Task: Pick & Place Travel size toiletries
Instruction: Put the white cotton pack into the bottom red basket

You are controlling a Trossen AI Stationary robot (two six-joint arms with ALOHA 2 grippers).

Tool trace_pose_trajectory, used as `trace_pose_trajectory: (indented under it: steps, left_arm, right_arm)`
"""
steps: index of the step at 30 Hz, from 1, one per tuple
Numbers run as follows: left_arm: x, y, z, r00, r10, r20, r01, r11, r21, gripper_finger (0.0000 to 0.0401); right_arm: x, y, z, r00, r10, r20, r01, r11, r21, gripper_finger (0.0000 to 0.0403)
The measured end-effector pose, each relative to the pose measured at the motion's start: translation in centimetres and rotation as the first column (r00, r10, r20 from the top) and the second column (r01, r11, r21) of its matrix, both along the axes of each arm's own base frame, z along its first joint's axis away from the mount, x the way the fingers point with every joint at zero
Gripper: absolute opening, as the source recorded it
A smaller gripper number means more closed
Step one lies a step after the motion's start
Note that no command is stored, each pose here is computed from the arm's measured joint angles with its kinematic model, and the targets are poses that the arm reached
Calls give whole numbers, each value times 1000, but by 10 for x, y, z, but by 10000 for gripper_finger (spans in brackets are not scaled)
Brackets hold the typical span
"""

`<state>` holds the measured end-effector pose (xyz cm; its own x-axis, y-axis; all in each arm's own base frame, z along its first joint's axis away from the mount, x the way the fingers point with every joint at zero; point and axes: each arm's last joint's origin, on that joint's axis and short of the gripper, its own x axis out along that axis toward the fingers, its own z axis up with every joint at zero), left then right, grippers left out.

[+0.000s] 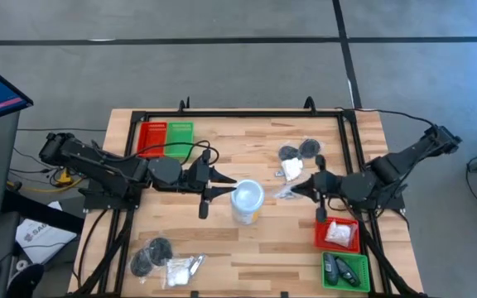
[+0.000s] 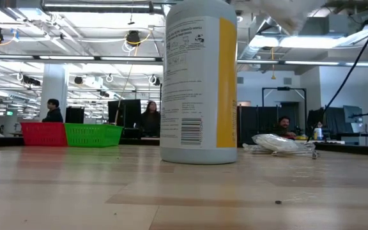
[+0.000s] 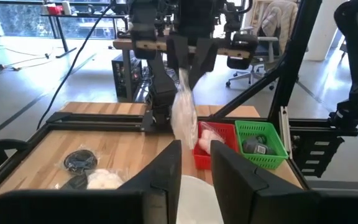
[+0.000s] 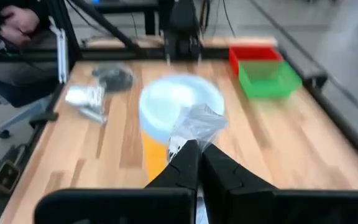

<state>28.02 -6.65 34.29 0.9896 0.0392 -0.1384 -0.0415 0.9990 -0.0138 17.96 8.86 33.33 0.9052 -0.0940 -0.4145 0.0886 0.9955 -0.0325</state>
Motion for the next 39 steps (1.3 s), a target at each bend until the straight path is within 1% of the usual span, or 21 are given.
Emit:
trace_pose_trajectory:
  steps: [6,9,14,19,22,28,33,39]
  left_arm:
    - [0,0,0,1000,0,2,0,1000,-1,77]
    - [0,0,0,1000,0,2,0,1000,-1,77]
    - [0,0,0,1000,0,4,0,1000,-2,77]
    - [0,0,1,1000,0,7,0,1000,-5,77]
    - [0,0,1,1000,0,8,0,1000,-5,77]
    - [0,0,1,1000,0,11,0,1000,-6,77]
    - [0,0,1,1000,0,16,0,1000,-8,77]
    - [0,0,2,1000,0,22,0,1000,-9,77]
  right_arm:
    - [-18,8,-15,989,-53,-140,67,993,97,0]
    - [-27,10,-22,972,-88,-217,120,983,140,0]
    - [-42,15,-29,947,-120,-298,185,962,203,0]
    - [-60,20,-37,901,-150,-407,275,923,269,0]
    - [-69,26,-39,882,-135,-452,301,899,319,0]
    - [-82,40,-46,834,-127,-536,358,865,352,0]
    - [-89,53,-56,808,-134,-574,393,848,355,0]
    - [-97,66,-72,759,-152,-634,449,827,339,0]
